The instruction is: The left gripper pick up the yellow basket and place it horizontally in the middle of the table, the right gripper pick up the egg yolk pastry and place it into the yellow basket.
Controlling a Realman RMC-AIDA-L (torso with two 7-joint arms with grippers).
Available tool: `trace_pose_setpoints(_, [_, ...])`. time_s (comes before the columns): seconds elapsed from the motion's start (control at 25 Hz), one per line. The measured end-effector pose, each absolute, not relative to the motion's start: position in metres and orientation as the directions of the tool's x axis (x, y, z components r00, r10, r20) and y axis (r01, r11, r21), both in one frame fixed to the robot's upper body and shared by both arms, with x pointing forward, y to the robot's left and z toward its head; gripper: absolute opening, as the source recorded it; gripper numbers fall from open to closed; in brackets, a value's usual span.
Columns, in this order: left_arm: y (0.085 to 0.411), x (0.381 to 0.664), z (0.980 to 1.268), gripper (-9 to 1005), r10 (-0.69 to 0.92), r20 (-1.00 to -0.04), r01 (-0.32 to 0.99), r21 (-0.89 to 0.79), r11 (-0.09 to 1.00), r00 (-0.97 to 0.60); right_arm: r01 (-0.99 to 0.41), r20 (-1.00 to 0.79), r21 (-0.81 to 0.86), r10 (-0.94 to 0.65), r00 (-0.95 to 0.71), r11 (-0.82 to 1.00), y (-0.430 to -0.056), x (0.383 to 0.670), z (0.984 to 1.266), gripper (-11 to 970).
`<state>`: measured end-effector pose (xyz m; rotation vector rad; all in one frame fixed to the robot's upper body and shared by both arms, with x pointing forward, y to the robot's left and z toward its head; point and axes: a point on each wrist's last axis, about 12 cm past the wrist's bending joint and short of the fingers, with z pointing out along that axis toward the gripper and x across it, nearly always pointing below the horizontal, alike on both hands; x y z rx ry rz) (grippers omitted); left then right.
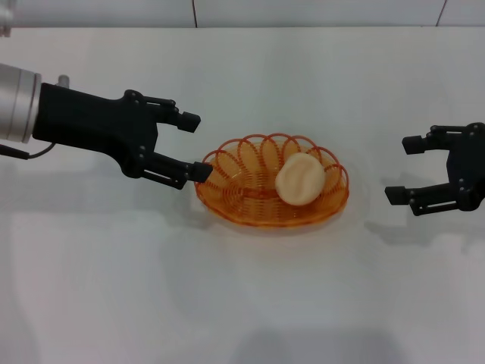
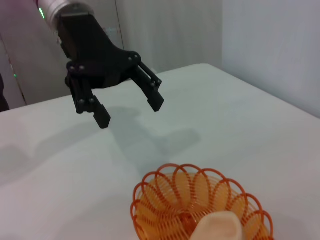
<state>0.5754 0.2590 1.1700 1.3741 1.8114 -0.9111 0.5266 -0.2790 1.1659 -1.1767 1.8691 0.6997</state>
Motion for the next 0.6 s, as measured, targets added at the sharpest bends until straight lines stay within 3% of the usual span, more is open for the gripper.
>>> trace_pose_setpoints(0.6, [0.2554,0.5761,1.1719,858,0.498,-0.844,0.975,-0.125,0.182,-0.201,-0.915,-0.846,0.034,-0.476,-0.24,0.402,-0.2751,0.5283,1.1666,872])
